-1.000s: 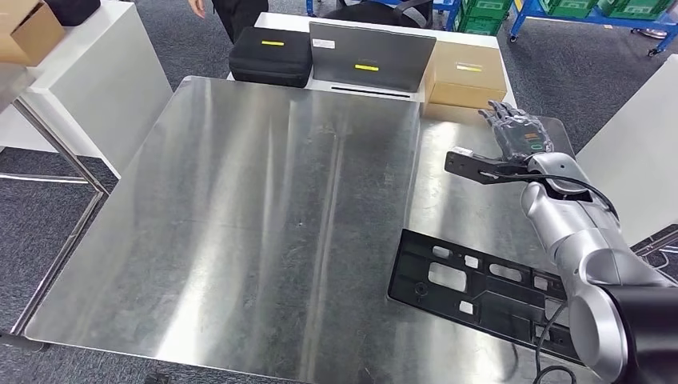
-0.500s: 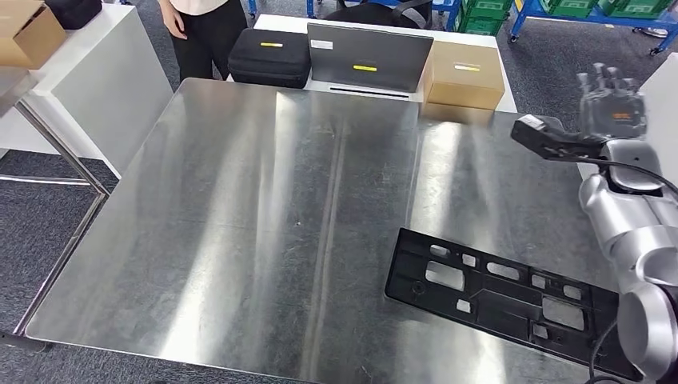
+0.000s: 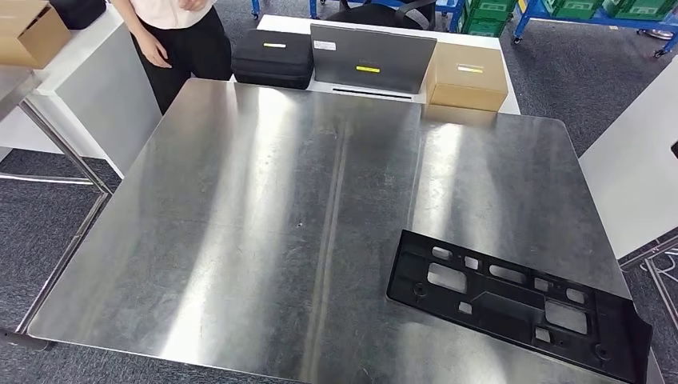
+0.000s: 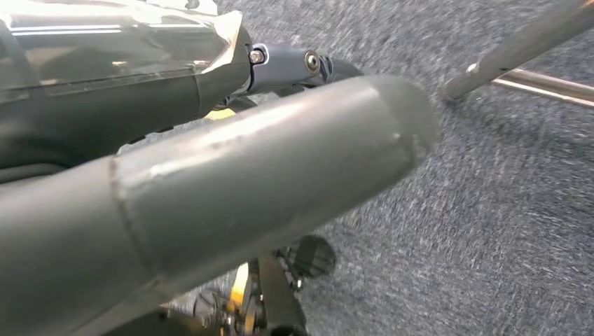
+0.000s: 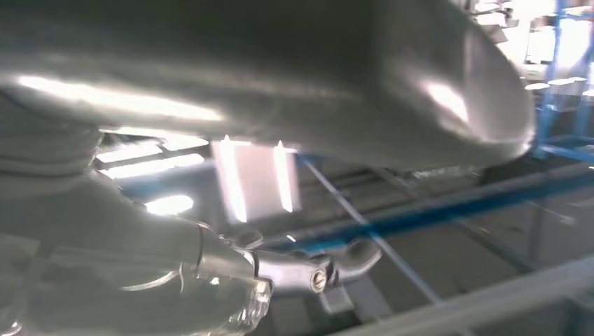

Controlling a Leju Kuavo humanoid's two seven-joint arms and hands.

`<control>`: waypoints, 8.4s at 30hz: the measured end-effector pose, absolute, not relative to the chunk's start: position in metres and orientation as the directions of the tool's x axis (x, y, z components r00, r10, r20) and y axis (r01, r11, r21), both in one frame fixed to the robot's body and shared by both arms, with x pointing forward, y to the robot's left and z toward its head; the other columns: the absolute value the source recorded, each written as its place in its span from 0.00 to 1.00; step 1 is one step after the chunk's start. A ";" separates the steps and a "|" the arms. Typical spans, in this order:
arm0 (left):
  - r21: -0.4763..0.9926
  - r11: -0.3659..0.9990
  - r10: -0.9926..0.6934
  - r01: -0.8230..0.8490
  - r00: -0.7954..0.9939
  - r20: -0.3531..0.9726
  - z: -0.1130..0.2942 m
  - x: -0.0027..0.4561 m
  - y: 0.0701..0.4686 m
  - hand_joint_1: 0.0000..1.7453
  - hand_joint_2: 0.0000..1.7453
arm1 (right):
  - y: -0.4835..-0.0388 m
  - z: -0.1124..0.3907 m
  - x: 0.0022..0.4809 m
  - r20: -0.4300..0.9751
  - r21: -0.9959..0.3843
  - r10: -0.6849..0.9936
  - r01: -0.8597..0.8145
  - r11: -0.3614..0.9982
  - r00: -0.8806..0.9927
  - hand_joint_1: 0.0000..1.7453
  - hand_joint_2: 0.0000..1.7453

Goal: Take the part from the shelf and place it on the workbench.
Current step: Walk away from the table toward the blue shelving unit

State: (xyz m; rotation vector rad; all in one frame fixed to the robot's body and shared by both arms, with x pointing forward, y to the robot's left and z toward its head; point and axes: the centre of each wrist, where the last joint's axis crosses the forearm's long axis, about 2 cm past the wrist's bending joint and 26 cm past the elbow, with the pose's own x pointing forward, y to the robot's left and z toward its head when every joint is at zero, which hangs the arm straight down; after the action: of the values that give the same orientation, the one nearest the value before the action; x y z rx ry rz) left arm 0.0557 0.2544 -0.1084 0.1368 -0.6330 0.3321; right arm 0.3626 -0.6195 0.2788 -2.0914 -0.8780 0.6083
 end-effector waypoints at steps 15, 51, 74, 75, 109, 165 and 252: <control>0.038 0.884 0.366 -0.467 0.739 0.565 -0.107 0.052 0.236 0.00 0.00 | -0.475 0.115 0.133 -0.139 -0.828 0.883 0.437 -0.352 0.448 0.00 0.00; 0.138 0.853 0.349 -0.503 0.748 0.564 -0.107 0.057 0.243 0.00 0.00 | -0.377 -0.037 0.053 0.219 -0.969 0.368 0.158 0.187 0.904 0.00 0.00; 0.078 0.868 0.356 -0.491 0.723 0.592 -0.102 0.078 0.233 0.00 1.00 | -0.383 -0.061 0.009 -0.046 -0.964 -0.038 -0.035 0.264 0.998 0.00 0.00; 0.076 0.869 0.357 -0.489 0.726 0.588 -0.103 0.075 0.234 0.00 1.00 | -0.377 -0.064 0.005 -0.060 -0.958 -0.034 -0.048 0.284 0.998 0.00 0.00; 0.012 0.957 0.244 -0.289 0.831 0.499 -0.108 0.054 0.249 0.00 0.00 | -0.331 -0.108 -0.010 0.090 -0.525 -0.204 0.220 0.822 0.975 0.00 1.00; 0.070 0.996 -0.080 0.053 0.871 0.484 -0.111 0.051 0.288 0.00 0.00 | -0.276 -0.111 0.036 0.069 -0.302 -0.128 0.143 0.942 0.989 0.00 0.00; 0.042 0.998 -0.063 0.048 0.862 0.504 -0.111 0.050 0.278 0.00 0.00 | -0.292 -0.110 0.042 0.077 -0.352 -0.030 0.055 0.934 0.997 0.00 1.00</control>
State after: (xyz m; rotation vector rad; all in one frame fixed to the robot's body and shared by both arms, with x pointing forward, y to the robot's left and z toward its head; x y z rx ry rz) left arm 0.0501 0.2782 -0.1106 0.0283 -0.5291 -0.0581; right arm 0.0415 -0.2921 -0.1104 -0.3622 -0.0711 -0.0434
